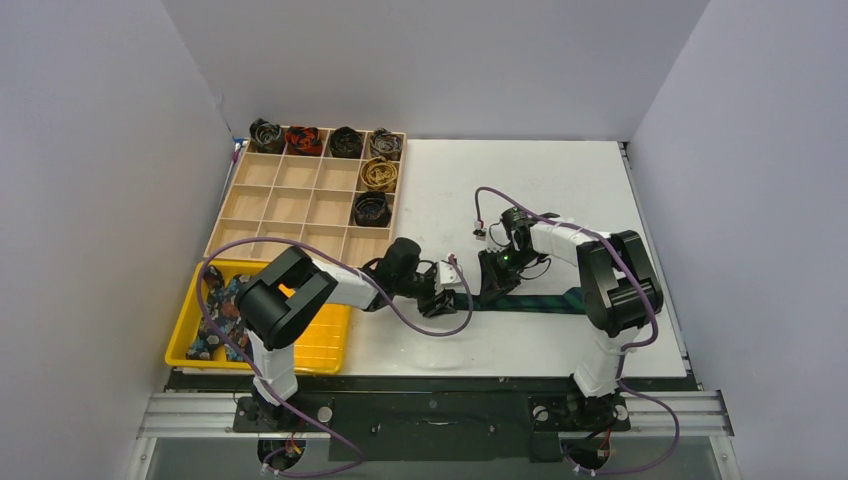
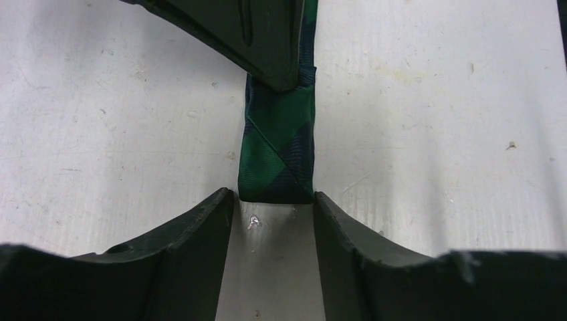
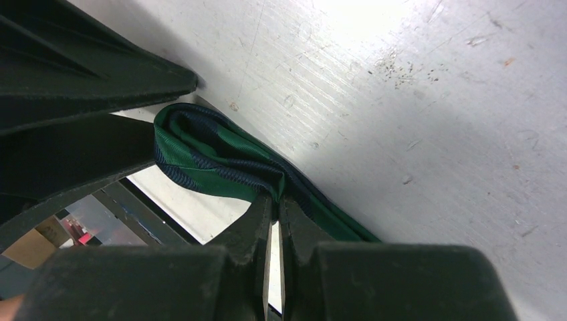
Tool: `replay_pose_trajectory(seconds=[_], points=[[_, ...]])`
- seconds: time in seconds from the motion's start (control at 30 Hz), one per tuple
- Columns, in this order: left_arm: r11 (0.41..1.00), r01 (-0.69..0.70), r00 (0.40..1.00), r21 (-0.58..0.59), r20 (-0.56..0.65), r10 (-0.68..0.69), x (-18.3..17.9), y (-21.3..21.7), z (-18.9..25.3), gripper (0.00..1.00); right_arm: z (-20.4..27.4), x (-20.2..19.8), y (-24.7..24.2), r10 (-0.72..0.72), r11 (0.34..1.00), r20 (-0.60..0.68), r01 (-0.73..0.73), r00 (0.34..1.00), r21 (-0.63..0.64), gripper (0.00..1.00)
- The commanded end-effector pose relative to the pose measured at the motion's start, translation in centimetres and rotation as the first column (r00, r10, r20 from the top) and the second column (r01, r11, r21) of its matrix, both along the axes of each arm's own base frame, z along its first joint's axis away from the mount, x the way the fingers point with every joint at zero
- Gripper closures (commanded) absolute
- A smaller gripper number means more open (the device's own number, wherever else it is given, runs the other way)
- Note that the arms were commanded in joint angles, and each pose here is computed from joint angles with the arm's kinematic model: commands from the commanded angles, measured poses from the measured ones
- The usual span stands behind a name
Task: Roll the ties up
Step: Roll the tie at the center of the board.
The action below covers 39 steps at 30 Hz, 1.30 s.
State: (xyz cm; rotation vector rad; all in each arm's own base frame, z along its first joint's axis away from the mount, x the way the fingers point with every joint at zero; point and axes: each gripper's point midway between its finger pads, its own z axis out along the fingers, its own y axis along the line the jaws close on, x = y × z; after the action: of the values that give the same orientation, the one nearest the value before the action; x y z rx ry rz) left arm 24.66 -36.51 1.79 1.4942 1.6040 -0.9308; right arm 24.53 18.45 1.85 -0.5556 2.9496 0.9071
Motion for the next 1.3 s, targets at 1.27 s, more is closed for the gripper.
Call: replay_pose_trajectory(seconds=[1.27], points=[[1.0, 0.004, 0.995, -0.027, -0.101, -0.007, -0.6, -5.3, -2.6, 0.69, -1.5, -0.3, 0.7, 0.055, 0.999, 0.007, -0.055, 0.998, -0.001, 1.0]])
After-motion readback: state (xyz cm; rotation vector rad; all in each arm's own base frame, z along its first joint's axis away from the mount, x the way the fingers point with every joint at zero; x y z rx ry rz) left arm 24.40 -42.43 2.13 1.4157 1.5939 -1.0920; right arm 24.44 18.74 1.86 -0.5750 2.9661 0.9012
